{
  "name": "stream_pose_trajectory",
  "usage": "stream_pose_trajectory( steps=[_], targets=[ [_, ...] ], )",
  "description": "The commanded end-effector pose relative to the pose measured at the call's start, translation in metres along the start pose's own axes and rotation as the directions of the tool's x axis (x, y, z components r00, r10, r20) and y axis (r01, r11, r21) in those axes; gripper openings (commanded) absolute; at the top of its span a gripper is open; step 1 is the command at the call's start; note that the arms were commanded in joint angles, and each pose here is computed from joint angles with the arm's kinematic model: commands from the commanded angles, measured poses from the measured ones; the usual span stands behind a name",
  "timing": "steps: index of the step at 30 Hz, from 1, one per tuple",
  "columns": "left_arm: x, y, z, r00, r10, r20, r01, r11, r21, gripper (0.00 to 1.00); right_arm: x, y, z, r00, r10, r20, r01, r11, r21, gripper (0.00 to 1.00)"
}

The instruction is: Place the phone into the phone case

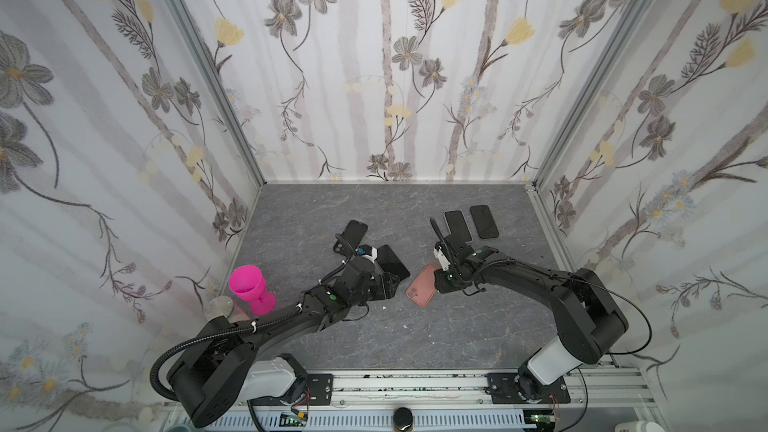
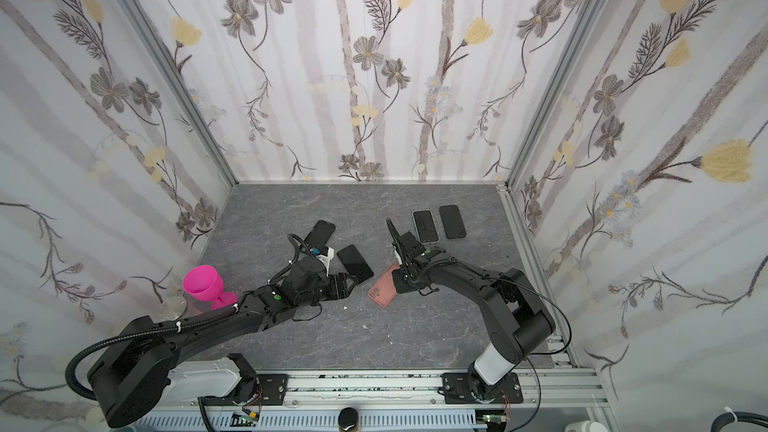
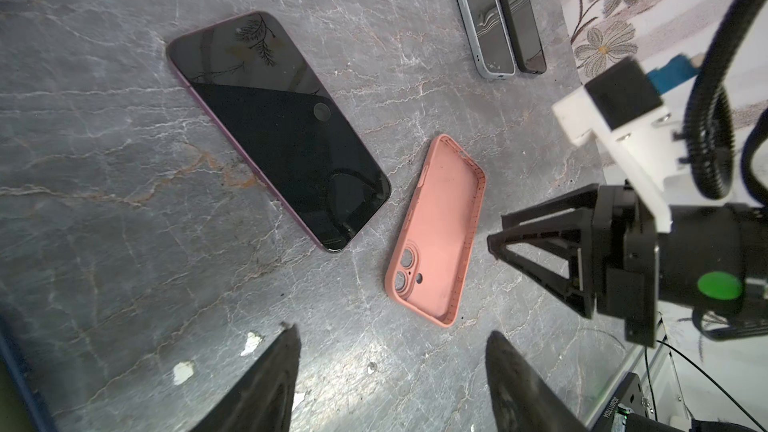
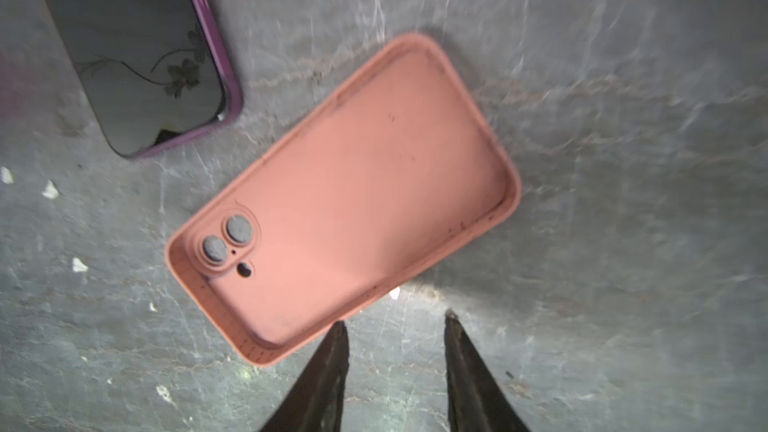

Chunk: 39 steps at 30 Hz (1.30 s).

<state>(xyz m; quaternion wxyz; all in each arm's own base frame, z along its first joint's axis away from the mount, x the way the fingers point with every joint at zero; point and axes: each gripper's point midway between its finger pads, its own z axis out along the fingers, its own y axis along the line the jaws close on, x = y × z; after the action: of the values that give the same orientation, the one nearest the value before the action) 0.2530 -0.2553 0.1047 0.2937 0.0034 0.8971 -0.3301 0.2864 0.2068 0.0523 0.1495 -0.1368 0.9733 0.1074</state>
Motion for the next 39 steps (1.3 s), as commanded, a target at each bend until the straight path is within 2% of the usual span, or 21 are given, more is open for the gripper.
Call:
stream_pose_trajectory(
  steps=[1,7,15,23,30,39],
  targets=[
    [0.004,-0.002,0.007,1.000,-0.007,-0.007,0.007,1.000,0.017,0.67,-0.022,-0.018,-0.003,0.999,-0.032,0.021,0.030,0.996,0.079,0.40],
    [0.027,-0.003,0.023,0.996,-0.007,-0.087,0.007,1.000,-0.008,0.61,-0.051,-0.032,0.010,0.998,-0.057,-0.001,0.056,0.991,0.121,0.40],
    [0.054,-0.012,0.048,0.979,-0.027,-0.200,0.032,0.999,0.022,0.59,-0.060,-0.028,0.029,0.999,-0.044,-0.015,0.045,0.998,0.037,0.38],
    [0.056,-0.016,0.060,0.973,-0.012,-0.230,0.019,0.999,0.030,0.57,-0.035,-0.024,0.040,0.998,-0.021,-0.065,0.020,1.000,-0.018,0.32],
    [0.057,-0.019,0.072,0.969,-0.020,-0.244,0.032,0.999,0.043,0.57,-0.003,-0.023,0.032,0.996,0.023,-0.084,-0.027,0.998,-0.053,0.30],
    [0.048,-0.024,0.080,0.973,-0.015,-0.229,0.026,0.999,0.044,0.57,0.045,0.001,0.019,0.993,0.048,-0.107,-0.062,0.990,-0.128,0.27]
  ],
)
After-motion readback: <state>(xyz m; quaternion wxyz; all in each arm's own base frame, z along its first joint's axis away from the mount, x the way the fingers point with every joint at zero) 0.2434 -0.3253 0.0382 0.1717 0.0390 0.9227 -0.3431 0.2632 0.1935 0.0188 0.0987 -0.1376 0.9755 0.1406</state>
